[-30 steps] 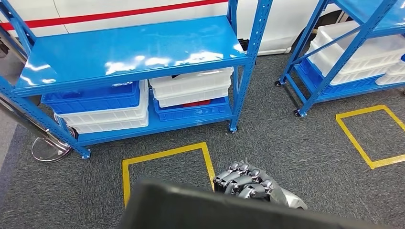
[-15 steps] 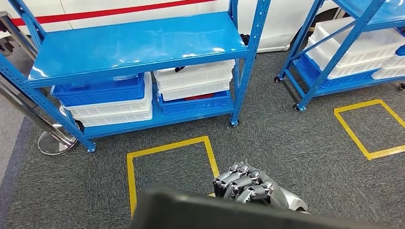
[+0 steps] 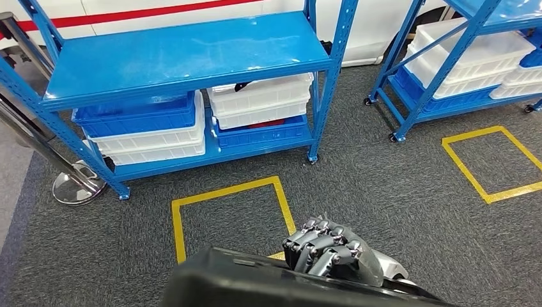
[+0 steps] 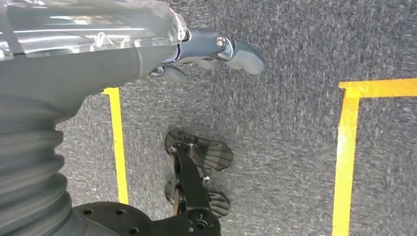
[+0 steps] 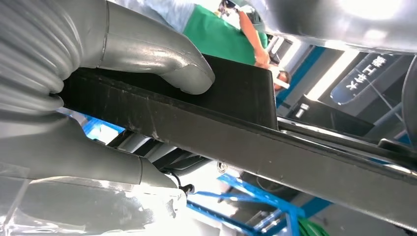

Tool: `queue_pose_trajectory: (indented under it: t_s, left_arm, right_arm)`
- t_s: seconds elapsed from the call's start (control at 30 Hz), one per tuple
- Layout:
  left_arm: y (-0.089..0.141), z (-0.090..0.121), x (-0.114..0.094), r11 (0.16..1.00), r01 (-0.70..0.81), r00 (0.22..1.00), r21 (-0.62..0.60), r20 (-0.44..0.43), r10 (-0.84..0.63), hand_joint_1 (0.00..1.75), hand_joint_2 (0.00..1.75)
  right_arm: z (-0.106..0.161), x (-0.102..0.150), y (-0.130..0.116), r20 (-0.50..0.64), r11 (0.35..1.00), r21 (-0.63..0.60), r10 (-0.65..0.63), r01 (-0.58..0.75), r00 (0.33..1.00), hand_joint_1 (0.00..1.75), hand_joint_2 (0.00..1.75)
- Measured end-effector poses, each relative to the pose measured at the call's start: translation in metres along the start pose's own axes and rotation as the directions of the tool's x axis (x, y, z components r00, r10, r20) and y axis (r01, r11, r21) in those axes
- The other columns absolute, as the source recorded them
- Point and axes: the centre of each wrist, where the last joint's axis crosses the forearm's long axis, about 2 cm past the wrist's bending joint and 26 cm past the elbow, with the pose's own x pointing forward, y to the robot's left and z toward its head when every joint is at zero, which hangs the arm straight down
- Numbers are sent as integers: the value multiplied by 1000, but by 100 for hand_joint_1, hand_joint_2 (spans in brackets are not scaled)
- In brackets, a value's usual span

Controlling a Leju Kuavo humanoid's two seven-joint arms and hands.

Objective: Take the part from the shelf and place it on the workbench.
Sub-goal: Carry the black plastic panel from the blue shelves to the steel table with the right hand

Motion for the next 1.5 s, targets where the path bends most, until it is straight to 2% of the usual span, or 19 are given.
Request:
queue_pose_trajectory:
  t_s: [0.3,0.6,1.1,1.3,1.5]
  left_arm:
    - [1,0,1,999,10,1000,46,-12,-10,0,175]
    - [-1,0,1,997,30,999,74,24,-32,0,175]
    - [2,2,-5,992,70,997,107,5,-71,0,175]
    - [9,2,-6,990,57,998,125,-17,-56,0,175]
    - [18,-1,-1,991,36,999,126,6,-37,0,175]
  right_arm:
    - [7,-4,-3,-20,999,-4,-49,49,999,164,175]
    - [9,-5,-8,-27,999,-19,-40,39,999,164,175]
    - [22,-10,-18,-63,996,-65,-58,54,996,164,175]
    - [24,-14,-17,-93,997,-50,-57,53,994,164,175]
    - [23,-19,-15,-107,999,-22,-51,49,993,164,175]
